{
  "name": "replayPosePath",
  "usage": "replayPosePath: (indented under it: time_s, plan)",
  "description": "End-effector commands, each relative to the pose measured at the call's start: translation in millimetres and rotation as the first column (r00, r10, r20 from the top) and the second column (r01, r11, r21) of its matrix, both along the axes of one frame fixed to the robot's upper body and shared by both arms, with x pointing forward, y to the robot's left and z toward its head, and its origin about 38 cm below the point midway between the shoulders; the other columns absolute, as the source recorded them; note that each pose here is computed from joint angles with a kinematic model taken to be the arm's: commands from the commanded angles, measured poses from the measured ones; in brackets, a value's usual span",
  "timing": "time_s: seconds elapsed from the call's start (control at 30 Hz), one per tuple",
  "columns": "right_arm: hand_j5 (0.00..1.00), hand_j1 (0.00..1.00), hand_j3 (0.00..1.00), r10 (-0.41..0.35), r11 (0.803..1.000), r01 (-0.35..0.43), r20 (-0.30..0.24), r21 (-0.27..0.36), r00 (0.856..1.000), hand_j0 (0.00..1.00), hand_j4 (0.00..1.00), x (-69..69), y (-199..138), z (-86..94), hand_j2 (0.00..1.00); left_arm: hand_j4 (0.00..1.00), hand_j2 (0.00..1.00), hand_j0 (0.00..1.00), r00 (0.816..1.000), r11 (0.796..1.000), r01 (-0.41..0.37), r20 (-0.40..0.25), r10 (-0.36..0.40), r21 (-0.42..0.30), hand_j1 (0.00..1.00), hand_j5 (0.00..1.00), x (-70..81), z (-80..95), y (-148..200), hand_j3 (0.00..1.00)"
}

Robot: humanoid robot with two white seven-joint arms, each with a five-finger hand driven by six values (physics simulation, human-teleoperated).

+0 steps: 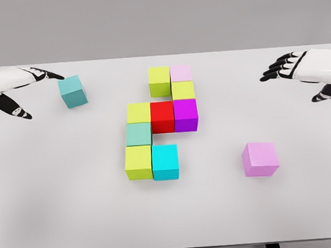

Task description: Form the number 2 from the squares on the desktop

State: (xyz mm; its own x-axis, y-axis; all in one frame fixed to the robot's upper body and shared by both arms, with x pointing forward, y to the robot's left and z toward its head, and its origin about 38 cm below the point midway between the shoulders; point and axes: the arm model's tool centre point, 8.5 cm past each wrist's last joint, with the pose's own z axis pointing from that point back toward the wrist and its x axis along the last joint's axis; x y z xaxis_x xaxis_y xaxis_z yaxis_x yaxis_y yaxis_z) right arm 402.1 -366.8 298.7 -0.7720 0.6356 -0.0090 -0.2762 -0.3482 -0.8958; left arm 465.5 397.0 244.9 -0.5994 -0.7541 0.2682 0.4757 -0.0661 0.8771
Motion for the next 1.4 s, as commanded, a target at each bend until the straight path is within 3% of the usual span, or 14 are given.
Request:
replayPosePath:
  time_s: [0.0, 0.27, 0.33, 0.4, 0.53, 0.63, 0.7, 0.8, 0.9, 1.0, 1.1, 1.2, 1.23, 1.37]
  plan:
    - [1.0, 1.0, 1.0, -0.001, 1.0, 0.001, -0.001, 0.006, 1.0, 1.0, 1.0, 0.2, 0, 0.3, 1.0, 1.0, 1.0, 1.0, 1.0, 1.0, 0.001, 0.0, -0.001, 0.012, 1.0, 1.0, 0.7, -1.4, -1, 1.0]
    - [1.0, 1.0, 1.0, 0.021, 1.0, -0.021, 0.003, -0.017, 1.0, 1.0, 1.0, 1.7, 7, 4.5, 1.0, 1.0, 1.0, 1.0, 0.999, 0.998, -0.003, 0.04, 0.001, 0.066, 1.0, 1.0, 26.8, 3.4, -17, 1.0]
    - [1.0, 1.0, 1.0, 0.141, 0.988, -0.142, -0.013, -0.067, 0.99, 1.0, 1.0, -15.7, 41, -6.2, 1.0, 1.0, 1.0, 1.0, 0.999, 0.998, 0.02, 0.043, -0.023, 0.061, 1.0, 1.0, 30.3, 2.6, -30, 1.0]
    - [1.0, 1.0, 1.0, 0.19, 0.977, -0.192, -0.038, -0.091, 0.981, 1.0, 1.0, -20.7, 55, -14.3, 1.0, 1.0, 1.0, 1.0, 0.996, 0.976, 0.053, 0.057, -0.066, 0.211, 1.0, 1.0, 32.6, 1.1, -38, 1.0]
    - [1.0, 1.0, 1.0, 0.235, 0.962, -0.242, -0.07, -0.128, 0.97, 1.0, 1.0, -21.4, 69, -23.4, 1.0, 1.0, 1.0, 1.0, 0.997, 0.981, 0.028, 0.07, -0.042, 0.19, 1.0, 1.0, 42.5, 16.4, -33, 1.0]
    - [1.0, 1.0, 1.0, 0.245, 0.955, -0.253, -0.071, -0.154, 0.967, 1.0, 1.0, -23.5, 71, -27.4, 1.0, 1.0, 1.0, 1.0, 0.998, 0.998, 0.054, -0.02, -0.055, -0.037, 1.0, 1.0, 45.0, 8.5, -53, 1.0]
    - [1.0, 1.0, 1.0, 0.259, 0.946, -0.271, -0.089, -0.18, 0.962, 1.0, 1.0, -26.9, 75, -37.6, 1.0, 1.0, 1.0, 1.0, 0.997, 0.971, -0.032, -0.073, 0.015, -0.239, 1.0, 1.0, 52.1, 37.2, -55, 1.0]
    - [1.0, 1.0, 1.0, 0.259, 0.938, -0.274, -0.098, -0.21, 0.961, 1.0, 1.0, -28.0, 73, -44.9, 1.0, 1.0, 1.0, 1.0, 0.989, 0.962, -0.138, -0.085, 0.121, -0.237, 1.0, 1.0, 49.8, 45.1, -18, 1.0]
    - [1.0, 1.0, 1.0, 0.262, 0.926, -0.284, -0.119, -0.248, 0.958, 1.0, 1.0, -30.4, 73, -56.7, 1.0, 1.0, 1.0, 1.0, 0.992, 0.967, -0.048, -0.129, 0.016, -0.252, 1.0, 1.0, 52.3, 37.2, -60, 1.0]
    - [1.0, 1.0, 1.0, 0.266, 0.922, -0.295, -0.142, -0.25, 0.953, 1.0, 1.0, -33.3, 73, -64.4, 1.0, 1.0, 1.0, 1.0, 0.955, 0.953, -0.114, -0.296, 0.027, -0.281, 1.0, 1.0, 47.5, 1.3, -80, 1.0]
    - [1.0, 1.0, 1.0, 0.27, 0.92, -0.302, -0.156, -0.251, 0.95, 1.0, 1.0, -35.0, 74, -69.3, 1.0, 0.99, 0.99, 0.99, 0.846, 0.904, -0.383, -0.465, 0.261, -0.189, 0.99, 0.99, 44.8, 1.2, -104, 0.99]
    - [1.0, 1.0, 1.0, 0.274, 0.916, -0.312, -0.175, -0.252, 0.946, 1.0, 1.0, -37.8, 75, -75.5, 1.0, 1.0, 1.0, 1.0, 0.839, 0.825, -0.521, -0.307, 0.449, -0.219, 1.0, 1.0, 40.4, 12.2, -124, 1.0]
    - [1.0, 1.0, 1.0, 0.277, 0.915, -0.317, -0.184, -0.25, 0.943, 1.0, 1.0, -39.0, 76, -78.3, 1.0, 1.0, 1.0, 1.0, 0.814, 0.791, -0.572, -0.268, 0.515, -0.216, 1.0, 1.0, 38.3, 12.9, -125, 1.0]
    - [1.0, 1.0, 1.0, 0.285, 0.913, -0.326, -0.189, -0.245, 0.94, 1.0, 1.0, -39.3, 80, -80.9, 1.0, 1.0, 1.0, 1.0, 0.809, 0.786, -0.585, -0.215, 0.547, -0.2, 1.0, 1.0, 40.0, 14.3, -120, 1.0]
